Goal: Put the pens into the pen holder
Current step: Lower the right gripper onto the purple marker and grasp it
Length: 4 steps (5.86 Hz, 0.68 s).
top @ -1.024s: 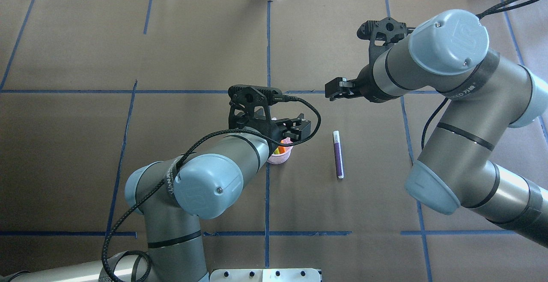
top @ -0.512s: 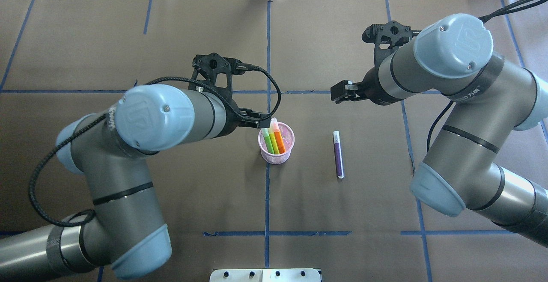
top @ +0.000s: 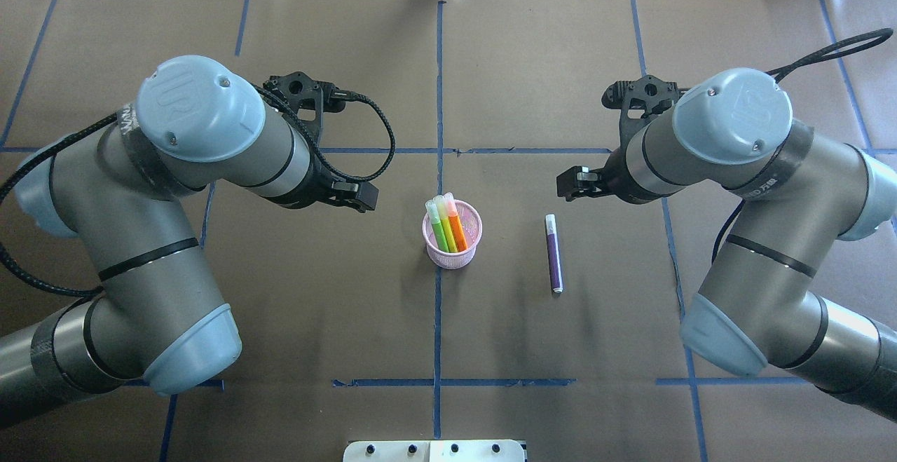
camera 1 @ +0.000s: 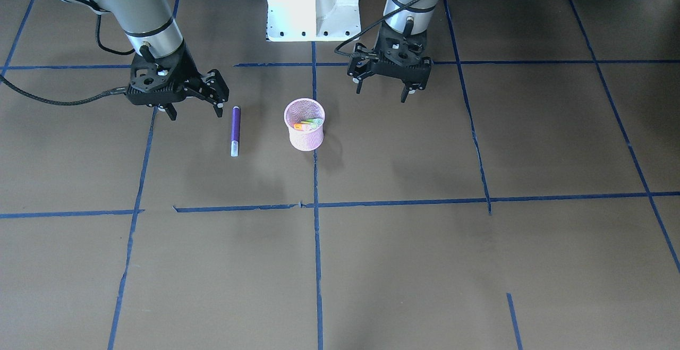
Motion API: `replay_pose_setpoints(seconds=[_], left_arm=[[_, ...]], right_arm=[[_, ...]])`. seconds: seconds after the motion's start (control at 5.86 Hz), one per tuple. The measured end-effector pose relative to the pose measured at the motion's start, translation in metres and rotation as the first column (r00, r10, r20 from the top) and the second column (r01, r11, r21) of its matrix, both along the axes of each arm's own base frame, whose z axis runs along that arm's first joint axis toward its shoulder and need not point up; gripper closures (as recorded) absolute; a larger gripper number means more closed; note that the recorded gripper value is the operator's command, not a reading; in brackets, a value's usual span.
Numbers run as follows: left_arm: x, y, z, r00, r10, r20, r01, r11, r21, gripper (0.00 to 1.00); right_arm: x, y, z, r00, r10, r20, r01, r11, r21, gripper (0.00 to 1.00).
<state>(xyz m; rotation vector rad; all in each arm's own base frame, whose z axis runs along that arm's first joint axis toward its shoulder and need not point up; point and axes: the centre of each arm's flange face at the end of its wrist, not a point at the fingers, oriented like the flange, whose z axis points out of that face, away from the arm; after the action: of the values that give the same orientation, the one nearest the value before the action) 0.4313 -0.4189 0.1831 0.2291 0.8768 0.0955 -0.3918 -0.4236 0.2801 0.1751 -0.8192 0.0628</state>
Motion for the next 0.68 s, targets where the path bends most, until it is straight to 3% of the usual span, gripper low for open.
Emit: replay_pose_setpoints(seconds=[0.51, 0.68], left_arm=[[-0.007, -0.007, 0.007, 1.0, -0.007, 0.015, 0.008, 1.0, -0.018, 0.0], [-0.008, -0.007, 0.007, 1.0, -0.008, 0.014, 0.008, 1.0, -0.017, 0.0]], right_arm=[[-0.052, -0.005, 0.019, 0.998, -0.03, -0.054, 0.028, 0.999, -0.043, 0.08], [-0.064, -0.002, 0.023, 0.997, -0.038, -0.063, 0.034, 0.998, -0.058, 0.2]])
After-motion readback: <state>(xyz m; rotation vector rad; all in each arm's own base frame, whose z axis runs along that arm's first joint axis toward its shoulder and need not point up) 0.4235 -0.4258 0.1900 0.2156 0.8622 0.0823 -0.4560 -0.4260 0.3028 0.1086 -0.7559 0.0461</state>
